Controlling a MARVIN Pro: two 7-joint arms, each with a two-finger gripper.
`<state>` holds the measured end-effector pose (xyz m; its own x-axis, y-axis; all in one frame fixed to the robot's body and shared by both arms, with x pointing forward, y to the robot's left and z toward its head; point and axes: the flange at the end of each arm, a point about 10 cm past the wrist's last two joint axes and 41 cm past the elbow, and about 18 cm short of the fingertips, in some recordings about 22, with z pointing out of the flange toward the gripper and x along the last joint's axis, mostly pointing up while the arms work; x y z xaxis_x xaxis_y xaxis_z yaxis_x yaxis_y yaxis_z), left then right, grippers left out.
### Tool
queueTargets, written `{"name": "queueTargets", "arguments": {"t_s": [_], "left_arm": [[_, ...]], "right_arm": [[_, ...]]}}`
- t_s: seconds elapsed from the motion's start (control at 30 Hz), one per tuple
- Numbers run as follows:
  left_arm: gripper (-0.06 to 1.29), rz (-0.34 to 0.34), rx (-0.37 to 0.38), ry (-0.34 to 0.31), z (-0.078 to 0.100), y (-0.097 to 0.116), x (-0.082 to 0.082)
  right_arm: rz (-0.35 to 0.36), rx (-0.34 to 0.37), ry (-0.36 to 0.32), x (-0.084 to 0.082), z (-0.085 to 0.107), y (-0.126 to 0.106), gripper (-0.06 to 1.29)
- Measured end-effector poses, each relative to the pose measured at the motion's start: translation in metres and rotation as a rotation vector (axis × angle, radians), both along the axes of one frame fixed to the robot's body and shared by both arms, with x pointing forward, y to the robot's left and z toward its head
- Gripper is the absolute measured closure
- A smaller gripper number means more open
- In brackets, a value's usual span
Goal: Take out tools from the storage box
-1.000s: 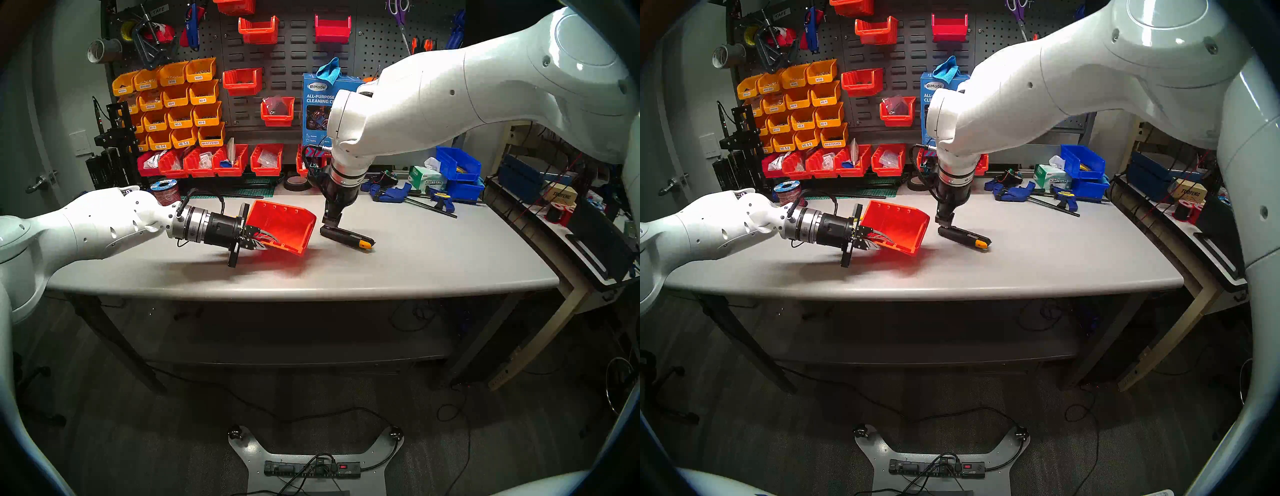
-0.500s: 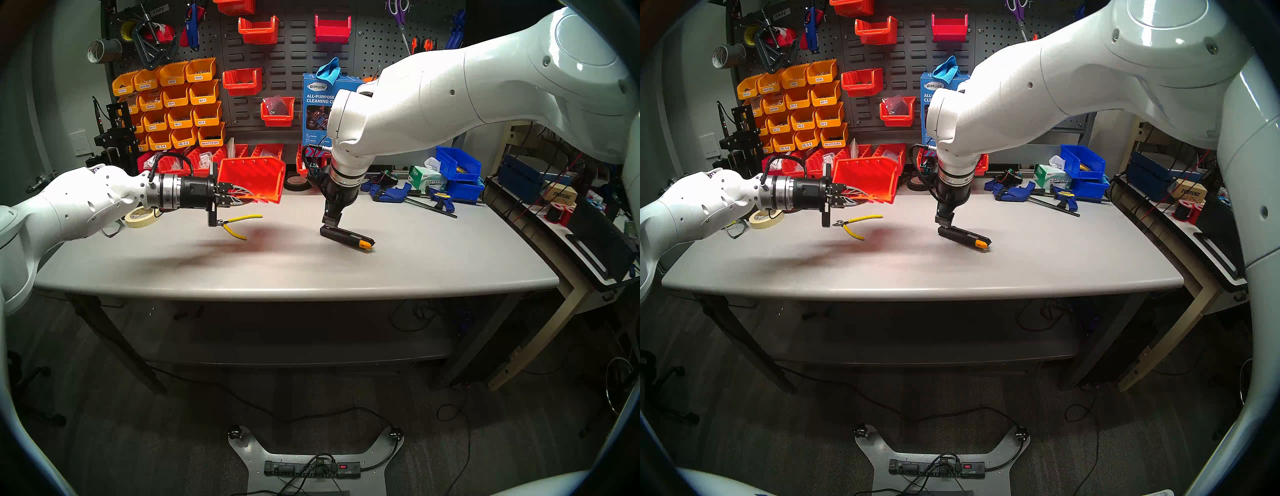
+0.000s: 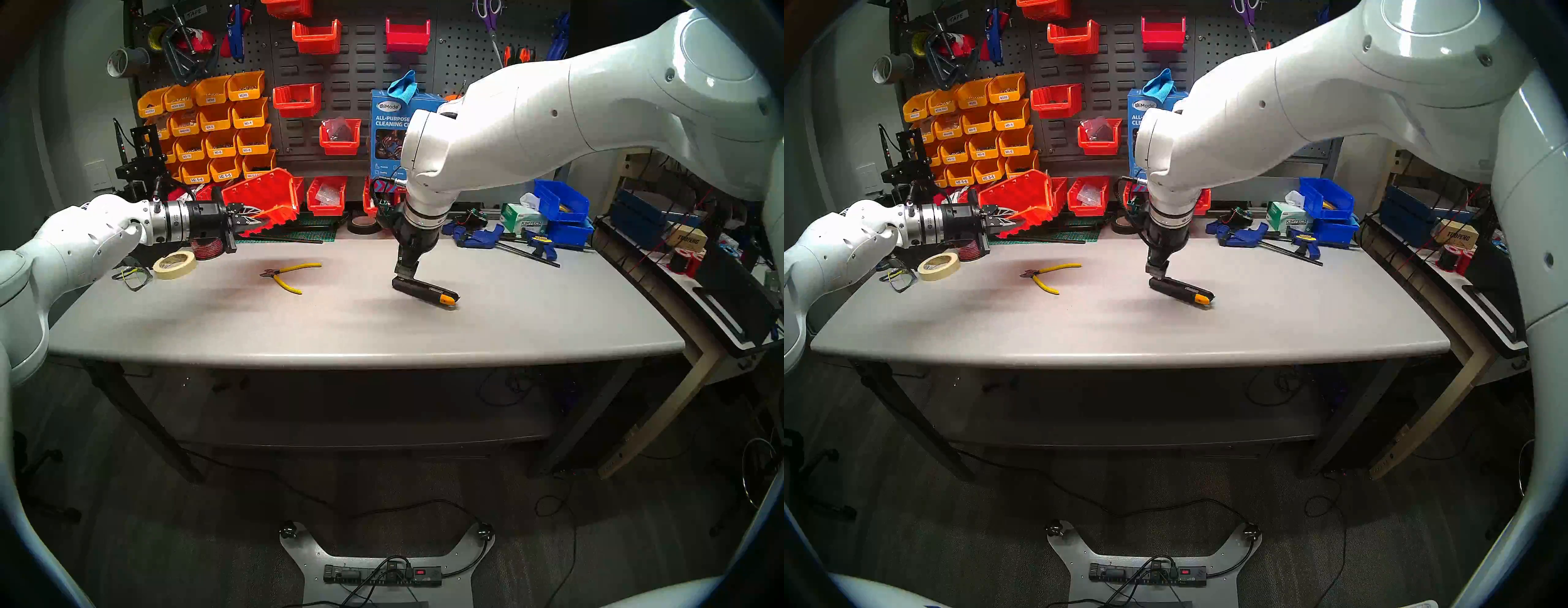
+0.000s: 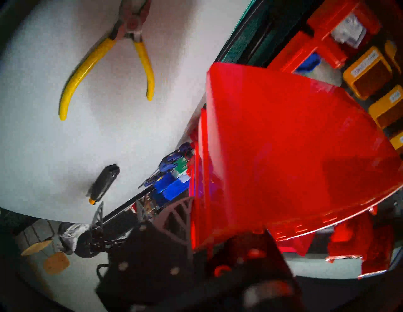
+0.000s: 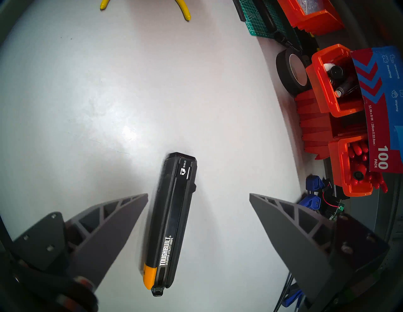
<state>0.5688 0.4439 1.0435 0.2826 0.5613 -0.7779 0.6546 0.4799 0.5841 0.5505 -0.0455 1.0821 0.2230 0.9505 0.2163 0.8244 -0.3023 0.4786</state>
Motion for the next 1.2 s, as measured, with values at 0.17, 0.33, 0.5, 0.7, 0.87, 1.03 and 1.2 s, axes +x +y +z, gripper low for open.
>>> {"name": "queueTargets", "arguments": {"t_s": [0.17, 0.33, 0.5, 0.7, 0.87, 1.03, 1.2], "left_arm": [[1.20, 0.148, -0.082, 0.055, -0.007, 0.019, 0.005], [1.20, 0.248, -0.169, 0.125, -0.018, 0.029, 0.008], [1.20, 0.296, -0.244, 0.223, -0.035, 0.025, 0.008], [1.20, 0.290, -0.206, 0.336, -0.063, 0.012, 0.002], [1.20, 0.297, -0.137, 0.372, -0.072, 0.013, -0.004], [1.20, 0.315, -0.097, 0.378, -0.069, 0.018, -0.007], [1.20, 0.342, -0.057, 0.383, -0.066, 0.026, -0.010]], "right_arm": [[0.001, 0.000, -0.001, 0.000, 0.000, 0.000, 0.02], [0.002, 0.000, -0.001, 0.000, 0.000, 0.000, 0.02], [0.003, 0.001, -0.002, 0.000, 0.000, 0.000, 0.02], [0.003, 0.001, -0.002, 0.000, 0.000, 0.000, 0.02], [0.004, 0.001, -0.002, 0.000, 0.000, -0.001, 0.02], [0.004, 0.001, -0.003, 0.000, 0.000, -0.001, 0.02], [0.004, 0.001, -0.003, 0.000, 0.000, -0.001, 0.02]]}}
